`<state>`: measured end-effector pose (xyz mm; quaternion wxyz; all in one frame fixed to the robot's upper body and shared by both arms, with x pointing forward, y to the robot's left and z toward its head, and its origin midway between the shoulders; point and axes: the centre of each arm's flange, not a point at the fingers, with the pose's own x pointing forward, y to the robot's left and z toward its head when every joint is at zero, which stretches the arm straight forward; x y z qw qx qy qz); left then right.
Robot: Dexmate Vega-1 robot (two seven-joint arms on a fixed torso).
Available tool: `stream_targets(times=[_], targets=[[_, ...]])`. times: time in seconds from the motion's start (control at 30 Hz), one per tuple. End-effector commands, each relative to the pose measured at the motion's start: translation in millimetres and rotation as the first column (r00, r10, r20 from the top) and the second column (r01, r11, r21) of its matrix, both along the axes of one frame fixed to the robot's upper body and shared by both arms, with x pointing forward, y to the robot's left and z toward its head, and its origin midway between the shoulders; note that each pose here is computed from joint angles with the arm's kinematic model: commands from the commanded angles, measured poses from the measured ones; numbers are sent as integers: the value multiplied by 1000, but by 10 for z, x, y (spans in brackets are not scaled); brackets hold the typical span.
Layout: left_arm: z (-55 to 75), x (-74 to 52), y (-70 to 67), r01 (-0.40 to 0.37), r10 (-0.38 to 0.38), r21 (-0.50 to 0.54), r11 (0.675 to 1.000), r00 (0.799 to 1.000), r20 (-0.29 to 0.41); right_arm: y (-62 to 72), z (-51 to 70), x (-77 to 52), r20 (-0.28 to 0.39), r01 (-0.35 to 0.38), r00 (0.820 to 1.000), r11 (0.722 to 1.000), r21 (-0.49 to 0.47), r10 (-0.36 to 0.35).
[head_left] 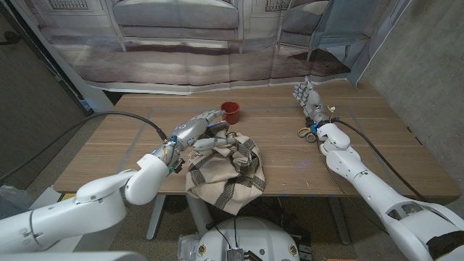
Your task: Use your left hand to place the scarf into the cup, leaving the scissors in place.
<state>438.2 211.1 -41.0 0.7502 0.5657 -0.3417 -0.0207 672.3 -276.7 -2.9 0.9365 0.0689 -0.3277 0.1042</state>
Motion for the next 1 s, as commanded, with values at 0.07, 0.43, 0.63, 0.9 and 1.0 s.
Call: stream_targets(times=[0.07, 0.43, 0.63, 0.9, 1.0], targets=[[-36, 115, -52, 12, -10, 27, 1000, 999, -45, 36, -8, -2, -6, -1, 1000, 1000, -4, 1], [5, 129, -146, 8, -3, 79, 997, 998, -56, -4, -28, -24, 4, 5, 1000, 1000, 13, -5], [-26, 139, -210, -35, 40, 99, 995, 998, -46, -2, -34, -16, 8, 2, 1000, 1000, 18, -2], [-63, 155, -252, -48, 55, 115, 992, 997, -56, 17, -41, 4, 8, -2, 1000, 1000, 20, 2], [-81, 161, -255, -48, 55, 116, 992, 996, -63, 23, -42, 8, 8, -3, 1000, 1000, 20, 3]])
